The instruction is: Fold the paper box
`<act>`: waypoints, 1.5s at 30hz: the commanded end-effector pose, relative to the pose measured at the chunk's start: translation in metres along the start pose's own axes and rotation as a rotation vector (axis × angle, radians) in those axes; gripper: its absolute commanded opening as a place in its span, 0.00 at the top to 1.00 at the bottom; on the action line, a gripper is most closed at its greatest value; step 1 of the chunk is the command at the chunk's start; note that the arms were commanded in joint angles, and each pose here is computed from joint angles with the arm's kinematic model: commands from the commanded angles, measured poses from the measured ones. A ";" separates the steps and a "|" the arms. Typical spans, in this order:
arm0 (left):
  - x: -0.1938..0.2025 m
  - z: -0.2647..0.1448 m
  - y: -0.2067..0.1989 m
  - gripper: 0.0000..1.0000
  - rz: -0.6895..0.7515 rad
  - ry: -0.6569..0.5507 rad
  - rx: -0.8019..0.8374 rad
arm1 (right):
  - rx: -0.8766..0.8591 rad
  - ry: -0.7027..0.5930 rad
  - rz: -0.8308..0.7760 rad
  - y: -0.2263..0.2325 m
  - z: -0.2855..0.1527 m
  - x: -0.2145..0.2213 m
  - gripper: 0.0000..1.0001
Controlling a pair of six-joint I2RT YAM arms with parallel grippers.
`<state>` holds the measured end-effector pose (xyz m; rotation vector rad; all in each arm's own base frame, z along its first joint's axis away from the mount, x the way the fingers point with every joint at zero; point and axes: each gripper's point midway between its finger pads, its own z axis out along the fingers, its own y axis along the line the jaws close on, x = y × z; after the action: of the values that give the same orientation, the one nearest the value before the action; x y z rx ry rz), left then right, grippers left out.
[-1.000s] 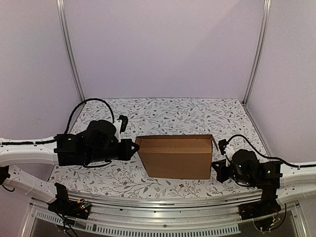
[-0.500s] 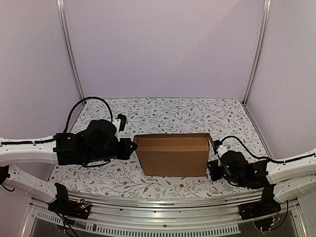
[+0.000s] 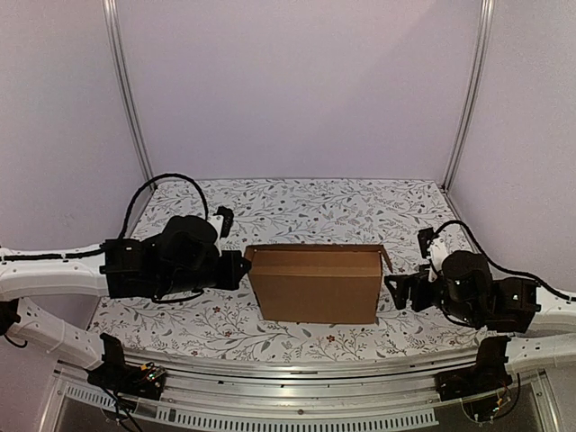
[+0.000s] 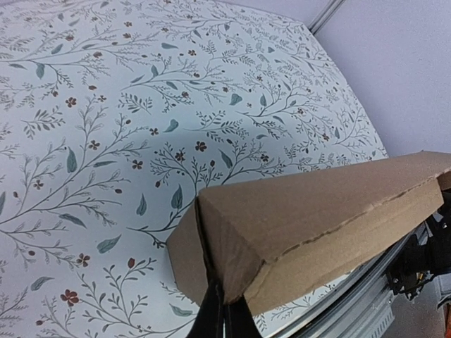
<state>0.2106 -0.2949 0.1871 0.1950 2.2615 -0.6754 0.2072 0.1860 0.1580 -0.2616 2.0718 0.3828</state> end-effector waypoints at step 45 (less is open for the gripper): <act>0.035 0.014 0.014 1.00 0.053 0.138 -0.092 | -0.292 0.106 -0.152 0.061 -0.082 -0.092 0.34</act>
<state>0.2154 -0.3002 0.1813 0.1922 2.2843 -0.6349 0.1659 0.1889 0.2785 -0.5550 2.0748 0.5327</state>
